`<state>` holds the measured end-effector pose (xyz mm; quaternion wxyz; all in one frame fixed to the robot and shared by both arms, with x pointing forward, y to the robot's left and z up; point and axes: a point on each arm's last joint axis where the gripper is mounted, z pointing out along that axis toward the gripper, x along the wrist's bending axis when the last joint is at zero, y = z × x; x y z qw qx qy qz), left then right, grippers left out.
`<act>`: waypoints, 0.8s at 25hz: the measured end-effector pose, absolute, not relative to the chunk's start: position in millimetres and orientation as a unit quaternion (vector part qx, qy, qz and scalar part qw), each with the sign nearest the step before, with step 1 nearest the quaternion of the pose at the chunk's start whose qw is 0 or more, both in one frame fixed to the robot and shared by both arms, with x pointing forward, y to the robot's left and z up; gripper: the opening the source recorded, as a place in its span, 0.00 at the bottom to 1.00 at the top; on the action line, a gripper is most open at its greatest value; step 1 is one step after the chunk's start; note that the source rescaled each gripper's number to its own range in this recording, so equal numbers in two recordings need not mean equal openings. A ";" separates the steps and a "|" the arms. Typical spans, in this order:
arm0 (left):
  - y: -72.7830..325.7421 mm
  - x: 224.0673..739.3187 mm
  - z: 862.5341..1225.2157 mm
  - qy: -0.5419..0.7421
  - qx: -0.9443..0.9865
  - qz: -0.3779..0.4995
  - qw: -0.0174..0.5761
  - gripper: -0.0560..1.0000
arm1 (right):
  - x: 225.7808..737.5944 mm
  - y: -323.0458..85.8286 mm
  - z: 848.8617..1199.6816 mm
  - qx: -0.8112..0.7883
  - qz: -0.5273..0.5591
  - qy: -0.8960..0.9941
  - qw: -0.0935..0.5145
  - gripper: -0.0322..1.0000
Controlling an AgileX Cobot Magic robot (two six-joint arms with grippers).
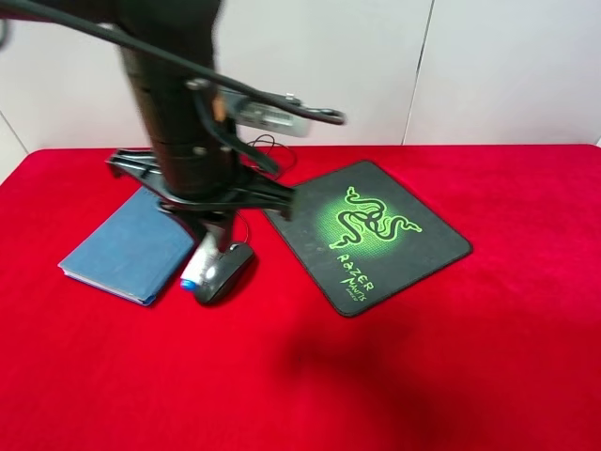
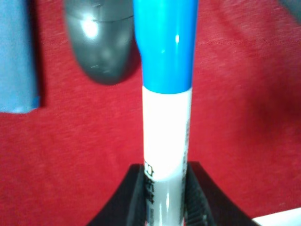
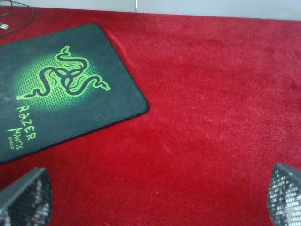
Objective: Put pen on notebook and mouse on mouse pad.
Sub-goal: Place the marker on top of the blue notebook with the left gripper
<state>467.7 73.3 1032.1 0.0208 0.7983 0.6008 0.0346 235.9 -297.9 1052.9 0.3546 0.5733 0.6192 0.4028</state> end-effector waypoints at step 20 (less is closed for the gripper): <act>198.4 508.1 1014.7 0.627 0.778 -0.020 0.009 0.05 | 235.8 -297.7 1052.9 0.573 0.404 0.619 0.353 1.00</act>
